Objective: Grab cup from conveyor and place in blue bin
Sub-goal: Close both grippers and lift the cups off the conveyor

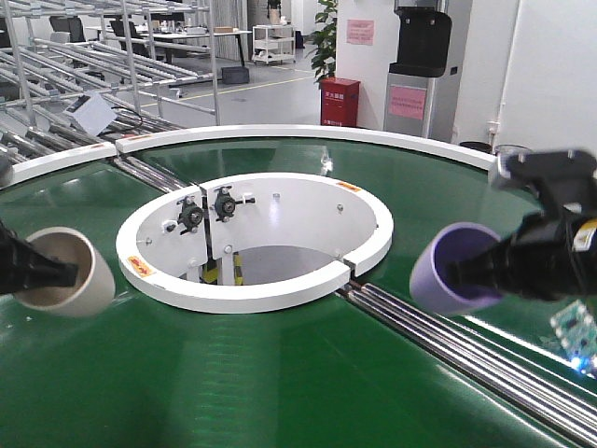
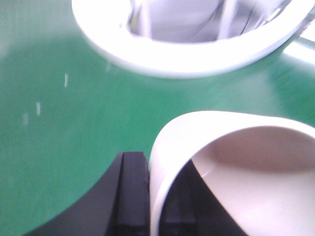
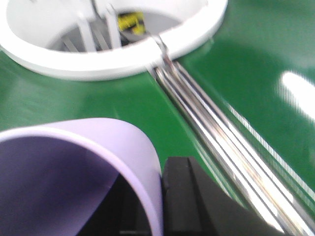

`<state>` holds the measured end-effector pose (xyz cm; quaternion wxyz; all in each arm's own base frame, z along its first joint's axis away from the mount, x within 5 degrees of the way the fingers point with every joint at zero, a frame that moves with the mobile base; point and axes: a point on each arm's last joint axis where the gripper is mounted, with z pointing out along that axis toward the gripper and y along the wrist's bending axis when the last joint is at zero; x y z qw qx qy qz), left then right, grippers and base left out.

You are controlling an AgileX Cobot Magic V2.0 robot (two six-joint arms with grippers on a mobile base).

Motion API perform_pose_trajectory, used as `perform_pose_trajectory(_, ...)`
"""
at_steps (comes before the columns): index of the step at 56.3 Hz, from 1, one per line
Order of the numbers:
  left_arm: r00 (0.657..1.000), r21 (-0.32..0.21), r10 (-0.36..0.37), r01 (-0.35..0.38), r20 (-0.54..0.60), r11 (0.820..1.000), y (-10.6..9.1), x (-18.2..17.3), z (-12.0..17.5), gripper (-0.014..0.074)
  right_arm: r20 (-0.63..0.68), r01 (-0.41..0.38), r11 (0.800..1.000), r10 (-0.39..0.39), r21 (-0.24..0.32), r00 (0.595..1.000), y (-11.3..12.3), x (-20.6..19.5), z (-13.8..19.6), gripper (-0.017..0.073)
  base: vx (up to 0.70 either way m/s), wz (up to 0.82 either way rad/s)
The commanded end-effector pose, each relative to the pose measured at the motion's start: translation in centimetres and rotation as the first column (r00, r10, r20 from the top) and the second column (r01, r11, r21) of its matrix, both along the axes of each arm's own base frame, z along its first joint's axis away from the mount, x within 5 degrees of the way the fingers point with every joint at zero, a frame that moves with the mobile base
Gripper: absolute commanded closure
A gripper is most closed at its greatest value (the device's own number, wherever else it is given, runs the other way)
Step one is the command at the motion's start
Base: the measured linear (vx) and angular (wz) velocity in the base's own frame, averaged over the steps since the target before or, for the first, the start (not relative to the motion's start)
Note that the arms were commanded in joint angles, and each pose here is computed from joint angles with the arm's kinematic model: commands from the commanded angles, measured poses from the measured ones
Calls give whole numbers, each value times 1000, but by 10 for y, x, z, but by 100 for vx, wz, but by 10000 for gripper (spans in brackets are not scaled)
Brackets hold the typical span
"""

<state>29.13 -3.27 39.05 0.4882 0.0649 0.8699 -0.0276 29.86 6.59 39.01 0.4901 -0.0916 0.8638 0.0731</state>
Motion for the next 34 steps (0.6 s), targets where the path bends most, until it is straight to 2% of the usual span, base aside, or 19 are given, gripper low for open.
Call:
perform_pose_trajectory(1,973,-41,-54,65,224,997,-7,-34,48,601,189,-6,1000,1,25,982,-3,-24,49,569,0,0)
perform_pose_trajectory(9,933,-84,-60,95,355,992,-6,-73,66,601,301,-7,999,-4,34,953,-12,-61,68,569,0,0)
perform_pose_trajectory(10,930,-91,-58,97,363,991,-5,-79,66,601,323,-6,999,-5,34,946,-14,-67,70,569,0,0)
perform_pose_trajectory(11,907,-103,-43,94,419,990,-1,-108,60,601,411,-1,999,-15,37,911,-21,-96,73,569,0,0)
perform_pose_trajectory(13,898,-106,-37,93,438,990,1,-114,59,601,429,3,1000,-14,27,903,-23,-102,73,569,0,0)
perform_pose_trajectory(18,868,-112,-21,88,496,990,4,-128,57,601,439,14,1000,-9,-8,898,-26,-108,70,569,0,0)
perform_pose_trajectory(22,846,-115,-12,87,532,990,5,-137,59,601,435,15,1000,-9,-9,900,-26,-110,68,569,0,0)
perform_pose_trajectory(34,837,-116,-13,92,547,989,7,-147,62,601,428,15,1000,-9,-10,904,-26,-111,67,569,0,0)
